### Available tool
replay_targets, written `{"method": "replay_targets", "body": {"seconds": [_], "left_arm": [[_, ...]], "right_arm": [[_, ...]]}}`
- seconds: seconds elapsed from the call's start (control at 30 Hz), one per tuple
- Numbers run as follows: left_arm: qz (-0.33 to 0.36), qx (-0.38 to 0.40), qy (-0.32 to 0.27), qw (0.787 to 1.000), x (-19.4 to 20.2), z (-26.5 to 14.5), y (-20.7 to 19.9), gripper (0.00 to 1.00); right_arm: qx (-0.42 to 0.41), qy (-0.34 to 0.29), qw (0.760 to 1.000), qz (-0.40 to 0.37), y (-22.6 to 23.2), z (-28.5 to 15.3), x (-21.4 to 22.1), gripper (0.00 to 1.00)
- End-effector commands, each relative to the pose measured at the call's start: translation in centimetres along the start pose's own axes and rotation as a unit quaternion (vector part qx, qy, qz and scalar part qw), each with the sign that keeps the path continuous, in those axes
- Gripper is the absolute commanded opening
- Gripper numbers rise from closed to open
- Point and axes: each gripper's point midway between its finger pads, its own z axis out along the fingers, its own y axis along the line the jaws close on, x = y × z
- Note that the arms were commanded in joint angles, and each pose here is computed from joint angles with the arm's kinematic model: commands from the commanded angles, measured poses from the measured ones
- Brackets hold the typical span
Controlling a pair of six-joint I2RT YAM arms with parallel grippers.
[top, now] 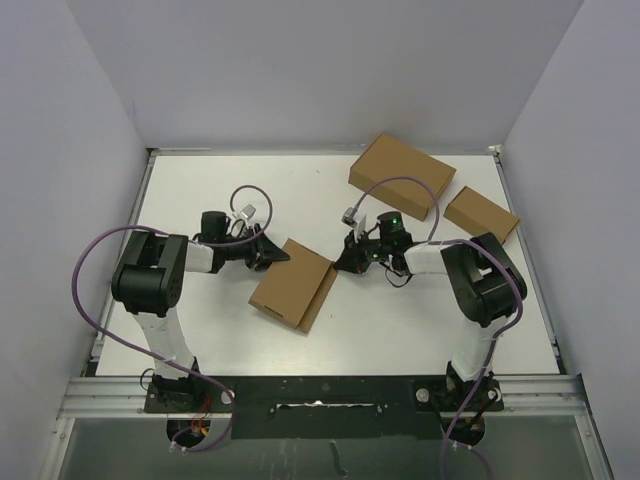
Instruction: Fold the paper box
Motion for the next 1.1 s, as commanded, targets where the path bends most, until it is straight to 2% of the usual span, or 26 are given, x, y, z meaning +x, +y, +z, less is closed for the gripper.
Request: {"method": "replay_targets", "body": {"seconds": [0.0, 0.5, 1.07], "left_arm": [[0.033, -0.037, -0.08, 0.996, -3.7, -1.2, 1.2, 0.14], [0.015, -0.039, -0.085, 0.995, -3.5, -1.8, 2.1, 0.14], [0.017, -0.039, -0.082, 0.996, -3.4, -1.7, 2.4, 0.14]], "right_arm": [[0.012, -0.032, 0.998, -0.056, 0.2, -1.2, -3.1, 0.0], [0.021, -0.003, 0.993, -0.118, 0.6, -0.9, -3.0, 0.0], [0.018, 0.013, 0.988, -0.151, 1.0, -0.3, -2.7, 0.0]]}}
